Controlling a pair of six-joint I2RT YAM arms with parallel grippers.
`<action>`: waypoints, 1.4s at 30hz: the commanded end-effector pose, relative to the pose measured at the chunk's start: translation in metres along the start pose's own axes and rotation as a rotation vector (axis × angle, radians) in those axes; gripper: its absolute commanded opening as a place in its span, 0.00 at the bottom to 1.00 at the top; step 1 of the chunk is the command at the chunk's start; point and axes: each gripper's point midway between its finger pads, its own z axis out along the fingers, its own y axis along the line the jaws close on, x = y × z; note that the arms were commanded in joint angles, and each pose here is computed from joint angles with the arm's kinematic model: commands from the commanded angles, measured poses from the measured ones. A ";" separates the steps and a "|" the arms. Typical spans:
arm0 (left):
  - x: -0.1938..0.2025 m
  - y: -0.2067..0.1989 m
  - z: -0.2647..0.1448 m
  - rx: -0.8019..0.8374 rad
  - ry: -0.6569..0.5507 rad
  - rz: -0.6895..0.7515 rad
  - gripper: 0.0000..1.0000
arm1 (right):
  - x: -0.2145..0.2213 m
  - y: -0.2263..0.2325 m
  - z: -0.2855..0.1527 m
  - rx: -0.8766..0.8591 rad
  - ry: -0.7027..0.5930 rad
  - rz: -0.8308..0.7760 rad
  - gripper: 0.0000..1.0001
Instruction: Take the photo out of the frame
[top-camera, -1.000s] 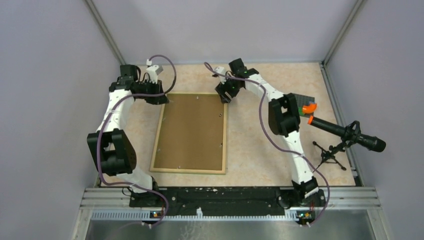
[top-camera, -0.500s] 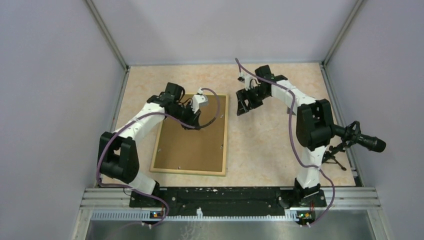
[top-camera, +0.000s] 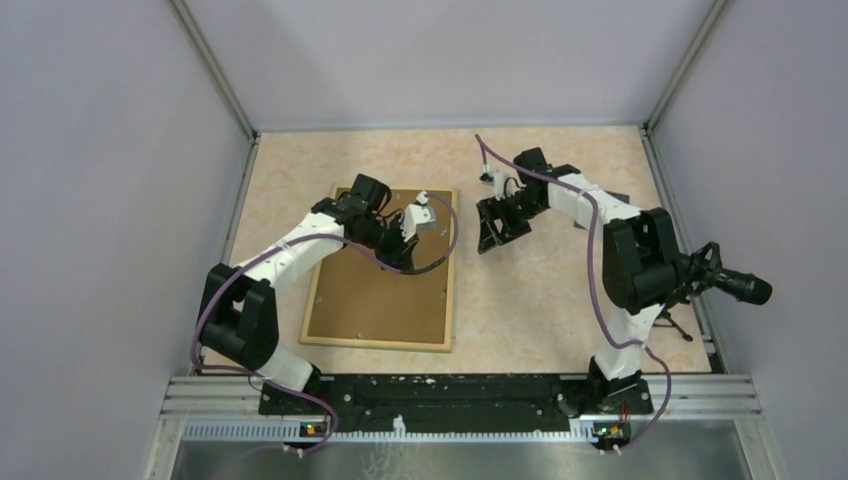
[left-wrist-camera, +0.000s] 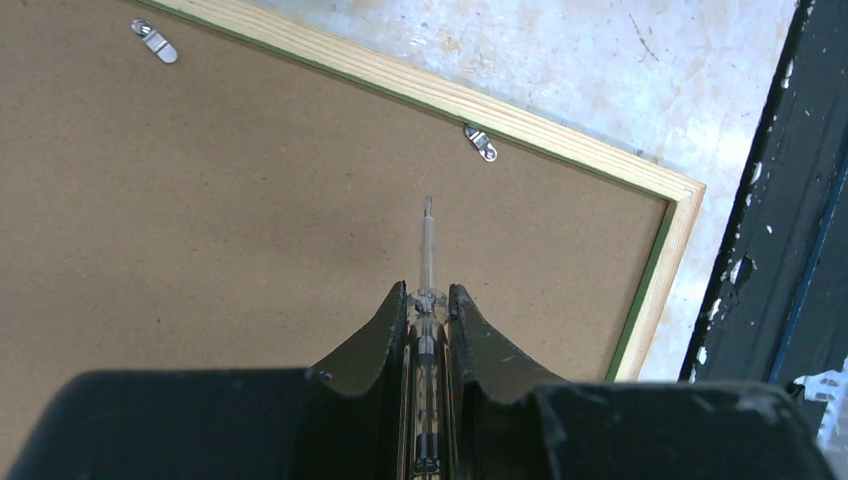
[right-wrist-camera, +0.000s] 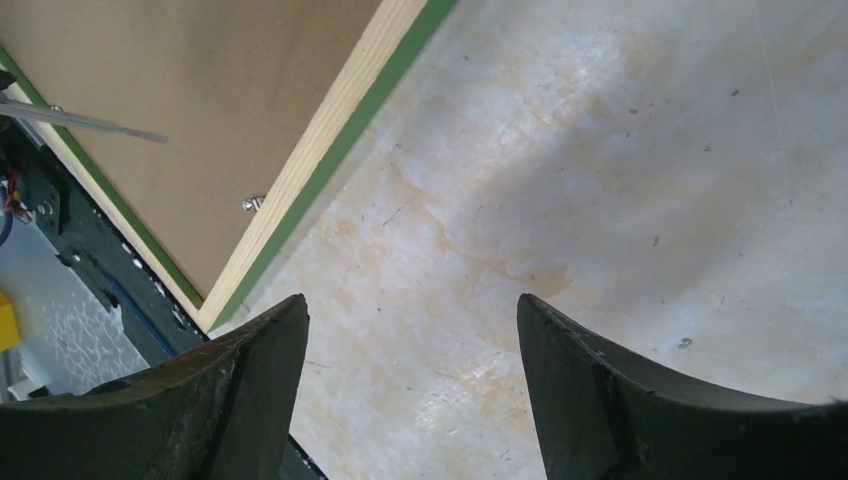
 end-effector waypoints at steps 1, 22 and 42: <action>-0.029 0.019 -0.006 -0.062 -0.061 0.003 0.00 | -0.010 0.018 -0.020 -0.007 -0.070 -0.073 0.75; -0.054 0.085 0.029 -0.109 -0.023 -0.109 0.00 | 0.032 0.019 -0.015 -0.034 -0.084 -0.039 0.73; -0.060 0.115 0.050 -0.139 -0.023 -0.156 0.00 | 0.032 0.013 -0.005 -0.043 -0.041 -0.023 0.72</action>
